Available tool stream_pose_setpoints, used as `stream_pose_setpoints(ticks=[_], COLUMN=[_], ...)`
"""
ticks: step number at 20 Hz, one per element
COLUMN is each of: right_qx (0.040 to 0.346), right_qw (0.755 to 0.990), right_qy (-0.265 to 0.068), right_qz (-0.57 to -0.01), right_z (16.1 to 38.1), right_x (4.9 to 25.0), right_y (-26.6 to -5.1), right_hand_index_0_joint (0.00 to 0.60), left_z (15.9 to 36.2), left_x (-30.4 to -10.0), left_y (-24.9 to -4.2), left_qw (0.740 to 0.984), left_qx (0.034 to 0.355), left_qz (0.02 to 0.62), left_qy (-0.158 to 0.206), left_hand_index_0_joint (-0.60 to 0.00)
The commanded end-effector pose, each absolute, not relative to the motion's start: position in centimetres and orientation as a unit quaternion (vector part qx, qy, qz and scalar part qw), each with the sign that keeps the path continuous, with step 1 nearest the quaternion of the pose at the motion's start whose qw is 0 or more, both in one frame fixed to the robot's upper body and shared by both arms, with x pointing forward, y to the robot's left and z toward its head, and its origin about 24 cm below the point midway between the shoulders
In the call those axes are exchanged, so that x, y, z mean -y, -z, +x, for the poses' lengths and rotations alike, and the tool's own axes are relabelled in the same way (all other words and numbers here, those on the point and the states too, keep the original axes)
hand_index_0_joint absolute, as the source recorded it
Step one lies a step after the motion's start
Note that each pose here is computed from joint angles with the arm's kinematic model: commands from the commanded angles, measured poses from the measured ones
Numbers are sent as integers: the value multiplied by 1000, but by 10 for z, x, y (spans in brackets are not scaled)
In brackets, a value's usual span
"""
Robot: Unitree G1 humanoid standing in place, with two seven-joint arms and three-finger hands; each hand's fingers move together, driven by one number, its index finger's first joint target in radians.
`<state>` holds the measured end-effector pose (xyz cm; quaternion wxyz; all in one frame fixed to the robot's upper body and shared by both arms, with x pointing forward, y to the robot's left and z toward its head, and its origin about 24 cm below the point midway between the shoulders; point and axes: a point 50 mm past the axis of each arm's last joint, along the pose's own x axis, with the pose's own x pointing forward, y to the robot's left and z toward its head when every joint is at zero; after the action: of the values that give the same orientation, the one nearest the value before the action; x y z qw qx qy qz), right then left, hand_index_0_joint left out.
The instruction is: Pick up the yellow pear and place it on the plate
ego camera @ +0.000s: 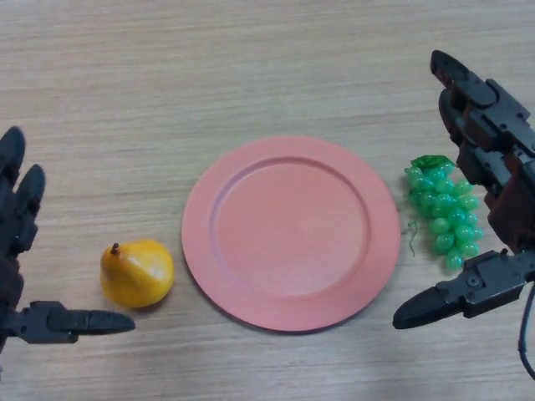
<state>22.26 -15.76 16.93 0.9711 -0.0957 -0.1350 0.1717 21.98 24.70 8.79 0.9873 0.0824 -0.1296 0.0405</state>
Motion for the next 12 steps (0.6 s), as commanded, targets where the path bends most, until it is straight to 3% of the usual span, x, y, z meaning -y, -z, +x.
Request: stream_pose_setpoints(ticks=[1, 4, 12], right_qx=[242, 238, 236], right_qw=[949, 950, 954], right_qy=[-174, -172, -151], right_qz=[-105, -109, -110], right_z=[210, 209, 201], right_x=[158, 158, 167], right_y=[-198, -196, -195], right_hand_index_0_joint=[0, 0, 0], left_z=[223, 238, 272], left_x=[-257, -257, -236], left_y=[-112, -92, -61], left_qw=[962, 966, 976], left_qx=[233, 209, 158], left_qz=[131, 140, 145], left_qy=[-56, -65, -22], left_hand_index_0_joint=[0, 0, 0])
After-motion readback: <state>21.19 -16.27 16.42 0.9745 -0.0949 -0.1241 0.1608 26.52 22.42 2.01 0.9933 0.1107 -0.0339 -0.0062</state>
